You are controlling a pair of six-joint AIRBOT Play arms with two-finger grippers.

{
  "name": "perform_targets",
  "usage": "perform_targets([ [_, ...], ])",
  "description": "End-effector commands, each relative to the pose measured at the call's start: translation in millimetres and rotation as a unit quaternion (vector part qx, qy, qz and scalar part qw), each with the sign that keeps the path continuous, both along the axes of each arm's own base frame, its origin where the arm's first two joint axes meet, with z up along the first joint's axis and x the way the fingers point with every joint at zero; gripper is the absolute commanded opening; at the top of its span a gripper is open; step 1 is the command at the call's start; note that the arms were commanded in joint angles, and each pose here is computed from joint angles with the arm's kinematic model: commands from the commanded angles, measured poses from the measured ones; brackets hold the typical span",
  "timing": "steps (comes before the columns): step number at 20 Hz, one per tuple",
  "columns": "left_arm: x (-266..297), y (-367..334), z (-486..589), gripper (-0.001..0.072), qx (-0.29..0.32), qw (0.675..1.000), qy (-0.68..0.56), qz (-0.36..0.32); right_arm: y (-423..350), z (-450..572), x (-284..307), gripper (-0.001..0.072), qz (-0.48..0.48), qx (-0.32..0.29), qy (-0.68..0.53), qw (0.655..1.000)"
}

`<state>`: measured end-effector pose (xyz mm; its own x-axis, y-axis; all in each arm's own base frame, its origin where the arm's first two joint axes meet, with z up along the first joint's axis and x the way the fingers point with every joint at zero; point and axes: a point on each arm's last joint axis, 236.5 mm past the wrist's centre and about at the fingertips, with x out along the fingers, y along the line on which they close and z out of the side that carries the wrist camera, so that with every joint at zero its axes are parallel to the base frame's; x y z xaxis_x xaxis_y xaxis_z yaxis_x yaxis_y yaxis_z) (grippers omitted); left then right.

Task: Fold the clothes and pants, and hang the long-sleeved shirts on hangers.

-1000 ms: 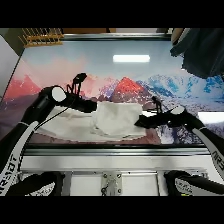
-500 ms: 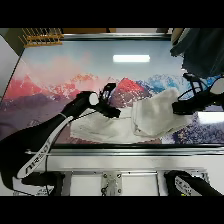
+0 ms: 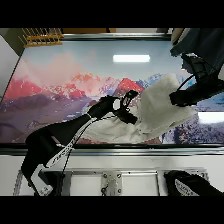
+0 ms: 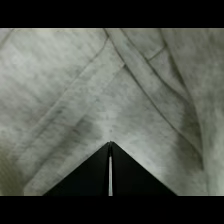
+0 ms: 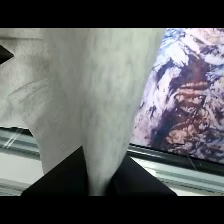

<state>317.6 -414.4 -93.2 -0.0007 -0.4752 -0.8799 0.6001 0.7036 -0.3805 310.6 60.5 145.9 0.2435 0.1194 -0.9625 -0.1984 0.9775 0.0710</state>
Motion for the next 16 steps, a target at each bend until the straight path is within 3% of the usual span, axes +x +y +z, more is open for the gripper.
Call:
perform_targets([
  [1, -1.1, -4.8, -3.0, 0.0030, 0.000, 1.000, 0.000, -0.004, 19.8, 7.1, -9.2, 0.0019, 0.000, 0.003, 0.007, 1.000],
  [8, 67.1, 52.5, 54.7, 0.0030, -0.027, 0.996, -0.041, 0.073, 65.8, 0.0, -15.9, 0.0019, 0.038, 0.009, 0.018, 0.999],
  [16, 161.4, 210.4, 149.3, 0.0030, -0.059, 0.962, -0.114, 0.242, 182.7, -11.5, -12.3, 0.0019, 0.045, 0.086, 0.009, 0.995],
])
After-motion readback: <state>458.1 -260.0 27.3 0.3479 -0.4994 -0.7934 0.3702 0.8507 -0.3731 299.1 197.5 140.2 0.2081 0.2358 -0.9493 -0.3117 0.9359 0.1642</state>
